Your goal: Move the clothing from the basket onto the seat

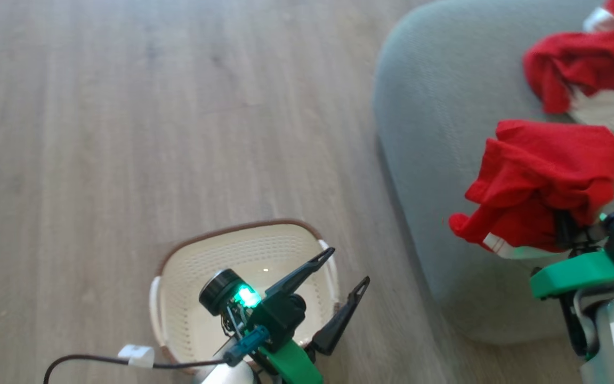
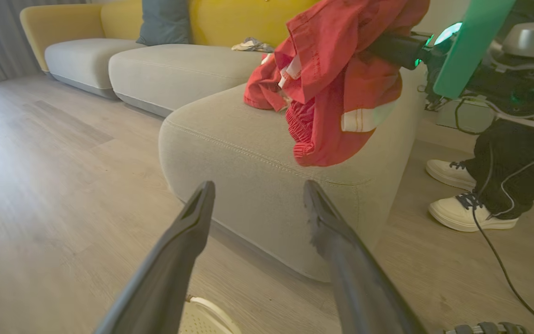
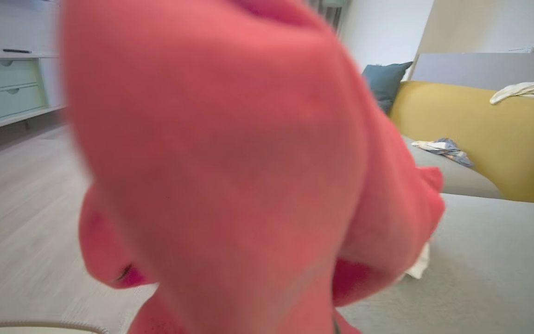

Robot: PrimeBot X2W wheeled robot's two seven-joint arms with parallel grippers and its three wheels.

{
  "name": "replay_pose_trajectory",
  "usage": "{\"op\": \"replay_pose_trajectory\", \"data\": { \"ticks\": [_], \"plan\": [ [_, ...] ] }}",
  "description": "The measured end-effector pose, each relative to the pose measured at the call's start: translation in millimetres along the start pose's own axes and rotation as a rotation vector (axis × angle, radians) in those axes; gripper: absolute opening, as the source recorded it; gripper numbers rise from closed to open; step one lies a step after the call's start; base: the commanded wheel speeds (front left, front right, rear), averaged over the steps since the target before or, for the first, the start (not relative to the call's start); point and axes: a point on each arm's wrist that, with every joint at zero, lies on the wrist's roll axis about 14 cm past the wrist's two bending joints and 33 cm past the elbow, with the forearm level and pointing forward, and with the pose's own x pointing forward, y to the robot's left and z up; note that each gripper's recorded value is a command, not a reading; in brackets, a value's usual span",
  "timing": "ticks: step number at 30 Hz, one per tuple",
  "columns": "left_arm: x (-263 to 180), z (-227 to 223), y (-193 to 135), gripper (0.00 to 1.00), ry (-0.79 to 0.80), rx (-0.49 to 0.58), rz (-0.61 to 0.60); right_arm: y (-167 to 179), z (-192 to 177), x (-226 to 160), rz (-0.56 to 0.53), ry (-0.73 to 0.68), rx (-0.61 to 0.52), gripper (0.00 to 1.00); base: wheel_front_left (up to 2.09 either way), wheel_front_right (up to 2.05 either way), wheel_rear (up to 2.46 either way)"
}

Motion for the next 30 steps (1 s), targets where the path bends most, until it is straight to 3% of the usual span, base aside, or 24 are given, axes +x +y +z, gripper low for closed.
{"op": "replay_pose_trajectory", "data": {
  "ticks": [14, 30],
  "plan": [
    [49, -13, -49, 1.0, -0.009, -0.068, -0.243, -76, -8, -51, -0.252, 0.068, -0.056, 0.0, 0.0, 0.0, 0.0],
    [61, -25, -57, 1.0, -0.001, -0.094, -0.311, -91, -16, -61, -0.322, 0.109, -0.072, 0.0, 0.0, 0.0, 0.0]
  ]
}}
